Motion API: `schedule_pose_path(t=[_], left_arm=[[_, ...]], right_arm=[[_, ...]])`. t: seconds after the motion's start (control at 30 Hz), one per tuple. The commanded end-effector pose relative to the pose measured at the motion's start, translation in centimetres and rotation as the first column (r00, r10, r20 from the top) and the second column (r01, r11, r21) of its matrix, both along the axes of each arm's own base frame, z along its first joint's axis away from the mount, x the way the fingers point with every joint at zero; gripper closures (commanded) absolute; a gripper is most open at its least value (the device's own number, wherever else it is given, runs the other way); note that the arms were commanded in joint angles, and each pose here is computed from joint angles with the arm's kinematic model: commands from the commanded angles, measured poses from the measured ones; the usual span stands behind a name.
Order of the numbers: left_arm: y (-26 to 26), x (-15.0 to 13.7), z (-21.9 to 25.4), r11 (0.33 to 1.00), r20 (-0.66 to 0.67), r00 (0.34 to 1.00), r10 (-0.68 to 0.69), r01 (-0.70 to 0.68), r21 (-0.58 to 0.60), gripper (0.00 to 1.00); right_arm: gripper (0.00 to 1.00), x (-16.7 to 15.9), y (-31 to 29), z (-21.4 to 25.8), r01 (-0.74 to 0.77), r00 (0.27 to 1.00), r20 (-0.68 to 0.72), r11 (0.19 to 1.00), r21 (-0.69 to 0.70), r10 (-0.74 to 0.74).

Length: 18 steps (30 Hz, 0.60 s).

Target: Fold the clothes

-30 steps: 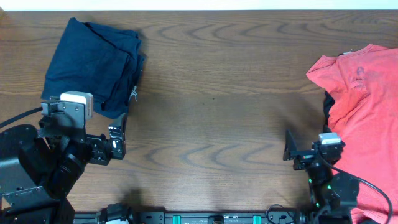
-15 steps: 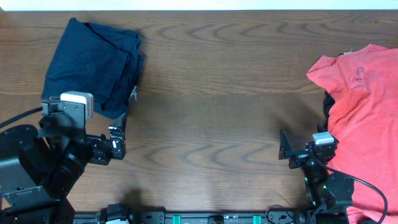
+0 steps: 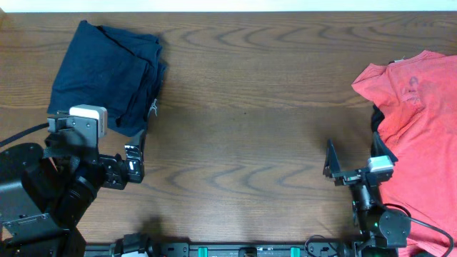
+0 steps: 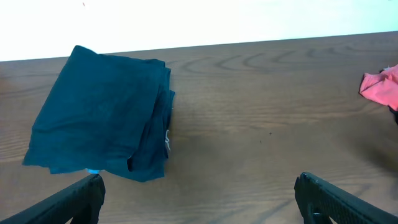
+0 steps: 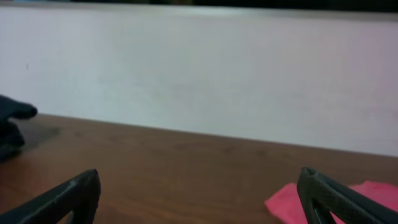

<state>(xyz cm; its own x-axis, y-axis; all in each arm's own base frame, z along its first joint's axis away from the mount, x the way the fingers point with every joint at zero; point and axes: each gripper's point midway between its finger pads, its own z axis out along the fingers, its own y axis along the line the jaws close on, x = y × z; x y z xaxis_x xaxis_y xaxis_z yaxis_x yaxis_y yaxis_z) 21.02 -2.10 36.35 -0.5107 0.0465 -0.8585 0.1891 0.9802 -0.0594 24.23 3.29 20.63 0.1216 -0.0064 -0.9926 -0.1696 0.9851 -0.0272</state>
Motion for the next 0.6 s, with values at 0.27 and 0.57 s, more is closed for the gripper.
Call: schedule_pose_path(t=[0.27,0.57], left_arm=[[0.1,0.0,0.2,1.000,0.008,1.000,-0.002,0.002,0.017,0.02],[0.1,0.0,0.2,1.000,0.008,1.000,-0.002,0.002,0.017,0.02]], right_arm=[[0.01,0.1,0.5,-4.8,-0.024,0.982,-0.187,1.000,-0.019,0.020],[0.01,0.1,0.5,-4.9,-0.024,0.982,-0.188,1.000,-0.019,0.020]])
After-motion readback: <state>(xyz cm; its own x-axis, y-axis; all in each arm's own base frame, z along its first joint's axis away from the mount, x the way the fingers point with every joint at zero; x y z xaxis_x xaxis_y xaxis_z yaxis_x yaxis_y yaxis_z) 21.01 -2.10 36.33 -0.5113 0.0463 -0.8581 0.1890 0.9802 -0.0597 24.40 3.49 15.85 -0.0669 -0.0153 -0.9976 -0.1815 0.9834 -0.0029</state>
